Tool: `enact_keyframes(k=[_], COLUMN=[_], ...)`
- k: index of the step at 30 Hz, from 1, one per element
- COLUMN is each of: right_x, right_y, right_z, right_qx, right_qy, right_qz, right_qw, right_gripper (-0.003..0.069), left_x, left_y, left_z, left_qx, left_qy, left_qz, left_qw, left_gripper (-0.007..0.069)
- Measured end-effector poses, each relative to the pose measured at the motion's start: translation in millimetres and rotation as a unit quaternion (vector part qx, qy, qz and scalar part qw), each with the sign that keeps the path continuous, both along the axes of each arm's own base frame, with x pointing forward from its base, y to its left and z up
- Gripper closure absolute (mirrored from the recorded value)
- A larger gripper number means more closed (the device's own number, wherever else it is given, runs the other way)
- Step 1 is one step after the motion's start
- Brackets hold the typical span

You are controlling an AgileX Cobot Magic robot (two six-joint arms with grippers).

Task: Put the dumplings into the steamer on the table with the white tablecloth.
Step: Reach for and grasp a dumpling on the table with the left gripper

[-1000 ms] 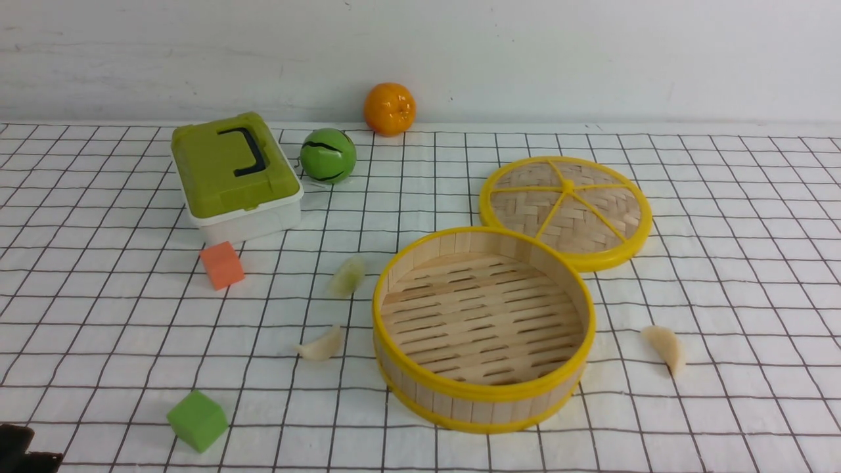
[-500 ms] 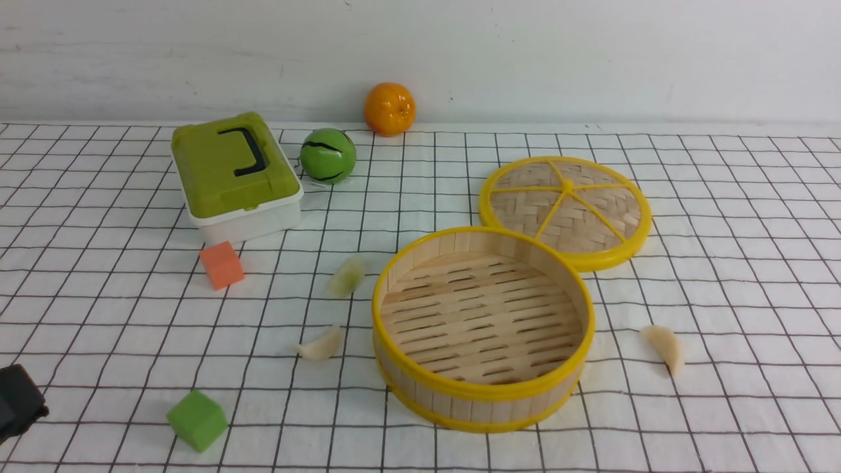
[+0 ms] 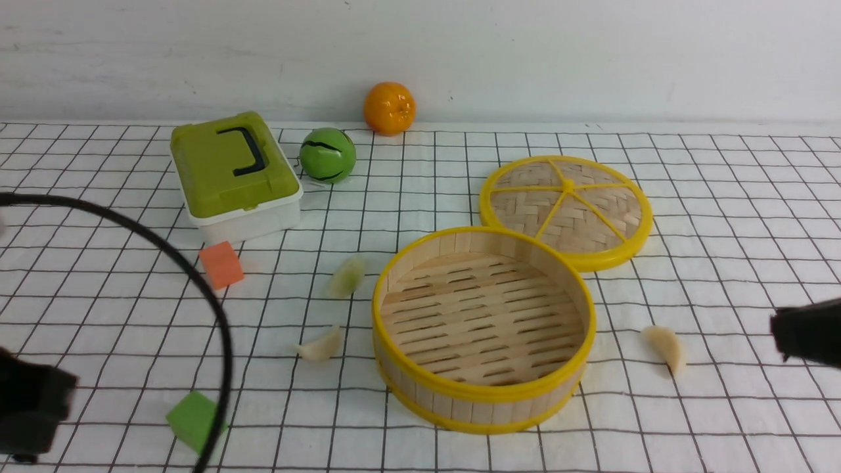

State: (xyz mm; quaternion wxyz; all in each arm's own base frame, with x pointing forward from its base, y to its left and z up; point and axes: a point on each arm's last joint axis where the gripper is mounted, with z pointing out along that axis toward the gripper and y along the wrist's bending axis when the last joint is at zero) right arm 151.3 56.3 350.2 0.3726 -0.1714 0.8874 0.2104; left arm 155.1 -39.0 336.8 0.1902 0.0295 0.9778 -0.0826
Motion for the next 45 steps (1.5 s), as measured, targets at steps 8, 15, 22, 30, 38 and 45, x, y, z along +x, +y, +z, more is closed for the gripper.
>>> enact_keyframes(k=[8,15,22,30,38,45], right_x=[-33.0,-64.5,-77.3,-76.8,-76.3,-76.2], right_y=[12.3,7.8,4.0,1.4,-0.1,-0.4], right_z=[0.9,12.3,15.4,13.7,12.7,12.6], right_qx=[0.002,0.003,-0.005,-0.017,-0.027,-0.029], right_qy=[0.054,0.015,-0.005,0.000,0.001,0.001], right_qz=[0.091,0.105,0.101,0.089,0.086,0.085], right_qw=[0.994,0.994,0.995,0.996,0.996,0.996], right_gripper=[0.0670,0.0669,0.0663,0.0659,0.0650,0.0650], left_x=[79.7,152.7,197.9,220.4,230.5,223.5], left_y=[-56.6,-83.1,-97.9,-103.9,-108.2,-106.2], left_z=[-26.2,-60.5,-90.8,-143.4,-169.7,-132.1], left_qx=[0.018,0.038,0.063,0.084,0.077,0.087], left_qy=[0.087,0.097,0.036,0.054,0.058,0.020], left_qz=[-0.072,-0.110,-0.193,-0.210,-0.197,-0.181], left_qw=[0.993,0.988,0.979,0.973,0.976,0.979], left_gripper=[0.0306,0.0082,0.0083,0.0110,0.0312,0.0354])
